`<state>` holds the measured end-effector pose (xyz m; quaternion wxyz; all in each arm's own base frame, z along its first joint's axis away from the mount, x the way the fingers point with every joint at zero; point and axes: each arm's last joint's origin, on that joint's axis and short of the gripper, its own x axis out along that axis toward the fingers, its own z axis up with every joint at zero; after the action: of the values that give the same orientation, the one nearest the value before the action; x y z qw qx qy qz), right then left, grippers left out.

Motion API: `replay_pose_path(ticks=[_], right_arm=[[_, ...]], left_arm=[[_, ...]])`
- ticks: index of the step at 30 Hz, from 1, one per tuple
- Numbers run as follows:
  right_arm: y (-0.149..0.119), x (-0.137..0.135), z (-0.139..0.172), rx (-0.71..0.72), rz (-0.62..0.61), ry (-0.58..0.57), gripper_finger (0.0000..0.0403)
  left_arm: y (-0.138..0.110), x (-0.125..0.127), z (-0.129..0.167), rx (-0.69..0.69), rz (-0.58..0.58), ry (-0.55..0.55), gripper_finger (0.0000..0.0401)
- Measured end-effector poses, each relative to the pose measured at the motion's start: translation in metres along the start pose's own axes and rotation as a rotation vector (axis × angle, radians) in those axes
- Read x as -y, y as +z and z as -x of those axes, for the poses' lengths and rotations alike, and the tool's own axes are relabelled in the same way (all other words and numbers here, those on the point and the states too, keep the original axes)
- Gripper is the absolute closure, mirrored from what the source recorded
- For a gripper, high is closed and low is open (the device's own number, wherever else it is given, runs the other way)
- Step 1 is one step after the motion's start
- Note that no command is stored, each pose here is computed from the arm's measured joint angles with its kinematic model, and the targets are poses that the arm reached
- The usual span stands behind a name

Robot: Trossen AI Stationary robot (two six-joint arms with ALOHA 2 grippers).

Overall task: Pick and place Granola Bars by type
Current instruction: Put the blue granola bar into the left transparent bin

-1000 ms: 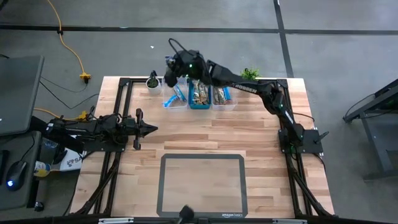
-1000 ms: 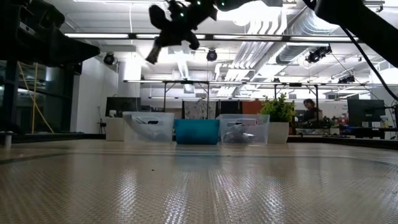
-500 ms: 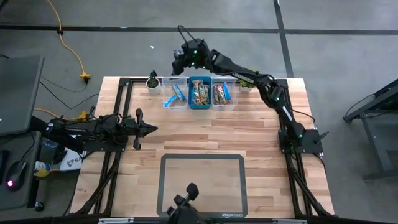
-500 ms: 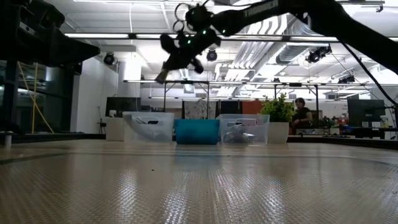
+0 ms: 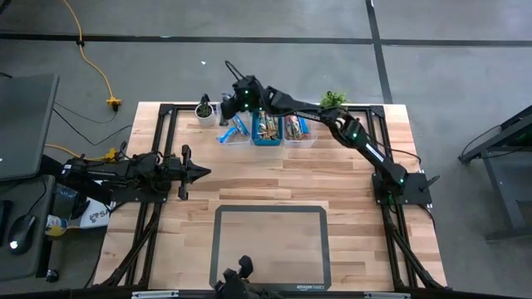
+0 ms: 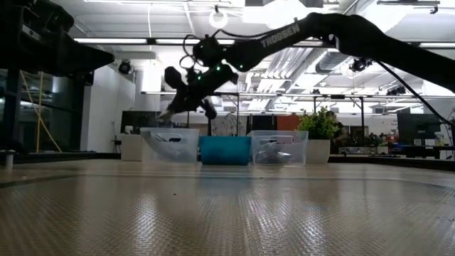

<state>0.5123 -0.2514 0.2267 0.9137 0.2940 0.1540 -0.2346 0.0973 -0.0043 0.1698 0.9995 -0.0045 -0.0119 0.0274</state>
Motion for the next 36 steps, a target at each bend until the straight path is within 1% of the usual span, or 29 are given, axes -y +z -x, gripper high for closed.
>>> replay_pose_path(ticks=[4, 6, 11, 13, 20, 29, 36], right_arm=[[-0.016, 0.009, -0.012, -0.063, -0.169, -0.006, 0.0367], [-0.022, 0.012, -0.015, -0.102, -0.201, -0.021, 0.0365], [-0.032, 0.017, -0.014, -0.151, -0.213, -0.132, 0.0369], [-0.034, 0.018, -0.013, -0.170, -0.230, -0.153, 0.0371], [-0.036, 0.018, -0.013, -0.208, -0.239, -0.130, 0.0365], [-0.036, 0.017, -0.013, -0.224, -0.231, -0.099, 0.0364], [-0.038, 0.018, -0.012, -0.240, -0.238, -0.114, 0.0324]], left_arm=[[0.000, 0.000, 0.000, 0.001, 0.000, 0.000, 0.0400], [0.000, 0.000, 0.000, 0.000, 0.000, 0.000, 0.0400], [0.000, 0.000, 0.000, 0.000, 0.000, 0.000, 0.0400], [0.000, 0.000, 0.000, 0.000, 0.000, 0.000, 0.0400], [0.000, 0.000, 0.000, 0.000, 0.000, 0.000, 0.0400], [0.000, 0.000, 0.000, 0.000, 0.000, 0.000, 0.0400], [0.000, 0.000, 0.000, 0.000, 0.000, 0.000, 0.0400]])
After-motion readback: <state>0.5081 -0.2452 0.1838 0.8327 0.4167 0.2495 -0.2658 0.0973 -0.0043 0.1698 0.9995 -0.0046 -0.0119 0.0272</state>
